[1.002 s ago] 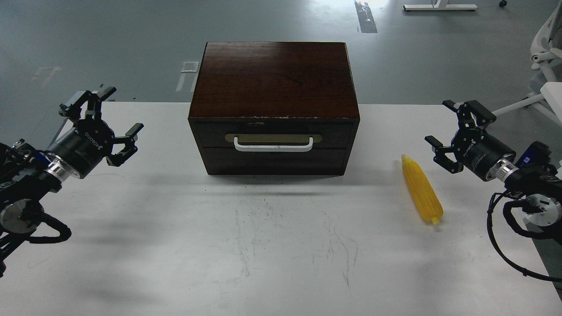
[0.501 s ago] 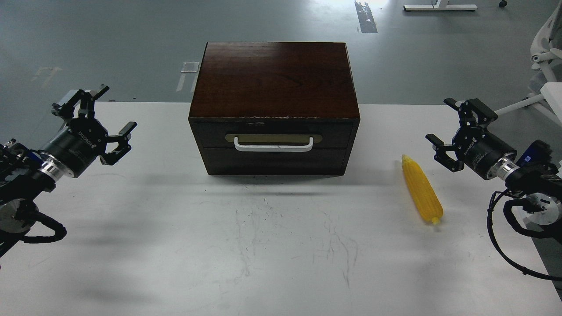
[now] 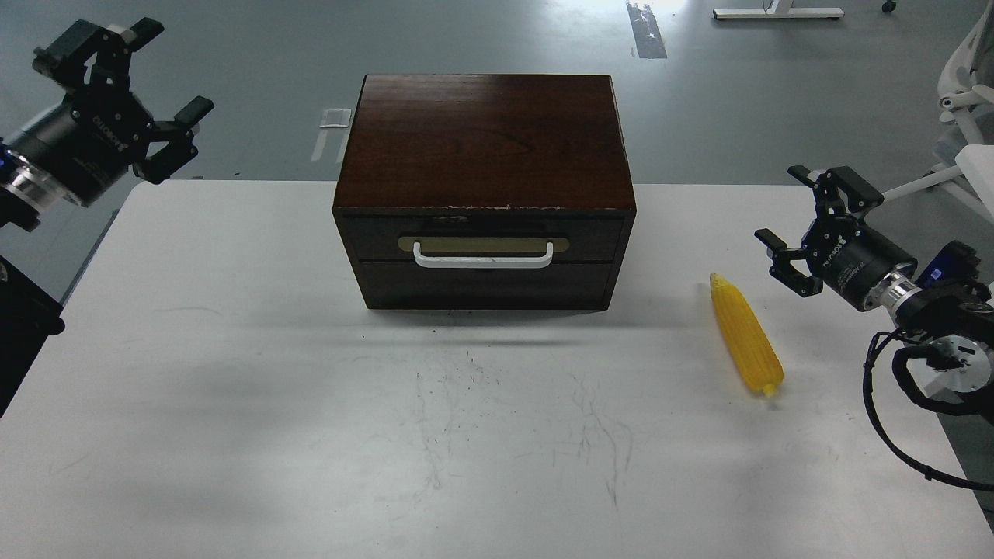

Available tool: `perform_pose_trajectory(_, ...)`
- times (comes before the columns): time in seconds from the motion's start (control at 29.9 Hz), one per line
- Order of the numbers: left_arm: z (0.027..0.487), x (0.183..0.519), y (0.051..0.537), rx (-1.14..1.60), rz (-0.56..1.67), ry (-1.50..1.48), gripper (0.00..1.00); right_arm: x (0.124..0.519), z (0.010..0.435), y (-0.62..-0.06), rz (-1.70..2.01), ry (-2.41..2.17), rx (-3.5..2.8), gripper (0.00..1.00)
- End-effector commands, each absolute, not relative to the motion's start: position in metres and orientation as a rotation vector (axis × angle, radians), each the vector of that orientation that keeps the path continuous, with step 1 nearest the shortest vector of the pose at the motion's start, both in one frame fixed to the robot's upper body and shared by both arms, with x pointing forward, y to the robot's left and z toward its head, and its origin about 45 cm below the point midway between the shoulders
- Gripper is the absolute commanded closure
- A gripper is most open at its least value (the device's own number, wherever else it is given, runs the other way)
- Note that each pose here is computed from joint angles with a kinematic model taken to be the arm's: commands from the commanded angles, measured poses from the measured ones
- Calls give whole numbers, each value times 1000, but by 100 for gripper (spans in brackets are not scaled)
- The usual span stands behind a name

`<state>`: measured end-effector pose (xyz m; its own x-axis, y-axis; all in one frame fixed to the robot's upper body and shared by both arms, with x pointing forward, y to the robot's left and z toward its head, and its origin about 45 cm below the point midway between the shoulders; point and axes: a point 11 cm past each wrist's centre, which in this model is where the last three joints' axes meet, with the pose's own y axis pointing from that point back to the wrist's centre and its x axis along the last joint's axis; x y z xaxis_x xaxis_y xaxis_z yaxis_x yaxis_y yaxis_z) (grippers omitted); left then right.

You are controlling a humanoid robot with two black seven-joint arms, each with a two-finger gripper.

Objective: Put corn in drawer with both arms
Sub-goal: 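Move the left gripper toward the white drawer handle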

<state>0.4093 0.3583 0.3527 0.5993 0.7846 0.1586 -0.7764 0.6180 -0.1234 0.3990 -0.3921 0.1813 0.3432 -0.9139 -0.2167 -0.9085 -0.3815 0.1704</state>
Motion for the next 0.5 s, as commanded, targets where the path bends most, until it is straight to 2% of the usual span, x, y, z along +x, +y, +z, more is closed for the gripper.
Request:
perform_pose_trajectory(0.0, 369, 398, 313, 66, 717, -374, 1, 399, 182, -394, -432, -1740, 2555, 0)
perform_pose_trajectory(0.13, 379, 383, 249, 199, 460, -628, 1, 399, 183, -394, -429, -1741, 2555, 0)
perform_pose_trajectory(0.17, 379, 383, 249, 199, 460, -629, 1, 399, 183, -394, -429, -1741, 2555, 0)
perform_pose_trajectory(0.33, 380, 383, 185, 361, 229, -958, 1, 399, 183, -394, -429, -1741, 2555, 0)
perform_pose_trajectory(0.47, 376, 384, 167, 459, 139, -1102, 1, 399, 183, -395, -427, -1743, 2554, 0)
